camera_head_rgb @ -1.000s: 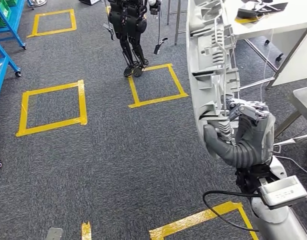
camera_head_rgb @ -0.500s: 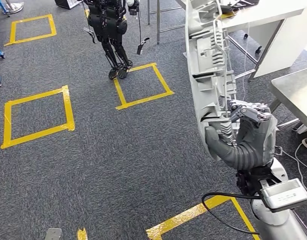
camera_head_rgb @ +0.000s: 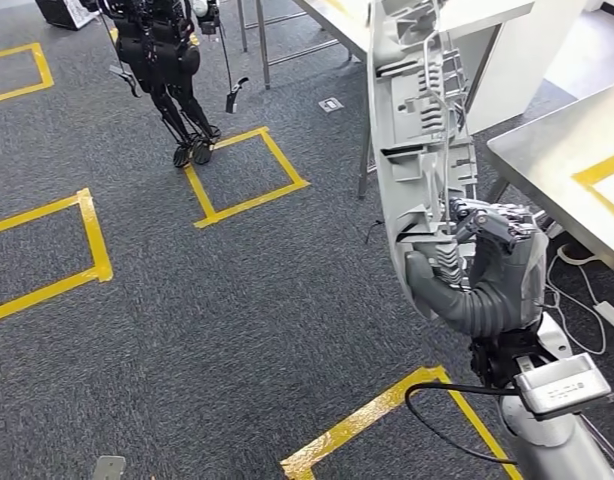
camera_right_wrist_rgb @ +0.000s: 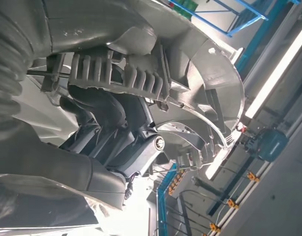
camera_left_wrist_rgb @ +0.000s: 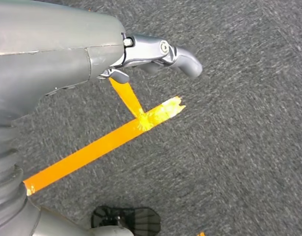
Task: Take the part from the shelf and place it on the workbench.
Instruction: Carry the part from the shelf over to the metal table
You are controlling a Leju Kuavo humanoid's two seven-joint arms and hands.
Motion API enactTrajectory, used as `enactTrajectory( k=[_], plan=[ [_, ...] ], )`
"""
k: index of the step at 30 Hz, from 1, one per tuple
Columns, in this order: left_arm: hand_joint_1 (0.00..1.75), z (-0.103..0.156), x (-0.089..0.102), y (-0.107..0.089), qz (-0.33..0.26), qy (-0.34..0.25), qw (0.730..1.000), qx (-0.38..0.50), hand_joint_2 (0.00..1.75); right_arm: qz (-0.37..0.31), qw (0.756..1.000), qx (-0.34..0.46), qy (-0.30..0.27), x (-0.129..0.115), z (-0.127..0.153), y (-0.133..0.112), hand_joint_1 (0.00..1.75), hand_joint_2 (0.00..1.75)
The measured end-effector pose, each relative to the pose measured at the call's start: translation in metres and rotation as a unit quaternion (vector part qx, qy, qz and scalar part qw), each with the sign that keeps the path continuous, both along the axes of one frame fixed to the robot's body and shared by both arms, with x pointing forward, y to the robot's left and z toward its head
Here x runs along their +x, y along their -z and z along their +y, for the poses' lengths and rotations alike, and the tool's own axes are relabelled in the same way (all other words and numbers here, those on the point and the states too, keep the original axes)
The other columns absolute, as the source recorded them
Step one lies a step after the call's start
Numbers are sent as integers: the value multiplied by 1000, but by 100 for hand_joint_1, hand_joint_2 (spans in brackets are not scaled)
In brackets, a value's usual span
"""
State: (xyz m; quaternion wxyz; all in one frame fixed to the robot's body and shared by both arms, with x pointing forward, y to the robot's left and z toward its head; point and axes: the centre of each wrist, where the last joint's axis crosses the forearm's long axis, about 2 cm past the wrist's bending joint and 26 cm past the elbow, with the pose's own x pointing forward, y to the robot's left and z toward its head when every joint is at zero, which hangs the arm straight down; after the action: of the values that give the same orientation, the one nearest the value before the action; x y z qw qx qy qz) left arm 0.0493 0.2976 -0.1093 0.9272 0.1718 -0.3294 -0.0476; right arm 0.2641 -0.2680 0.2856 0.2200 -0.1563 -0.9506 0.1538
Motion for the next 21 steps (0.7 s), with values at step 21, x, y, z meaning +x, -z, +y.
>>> enactTrajectory(
  k=[21],
  plan=[
    [0, 0, -2, 0, 2, 0, 1000, 1, 175, 3, 1000, 9, 11, -4, -5, 6, 175, 175]
  ],
)
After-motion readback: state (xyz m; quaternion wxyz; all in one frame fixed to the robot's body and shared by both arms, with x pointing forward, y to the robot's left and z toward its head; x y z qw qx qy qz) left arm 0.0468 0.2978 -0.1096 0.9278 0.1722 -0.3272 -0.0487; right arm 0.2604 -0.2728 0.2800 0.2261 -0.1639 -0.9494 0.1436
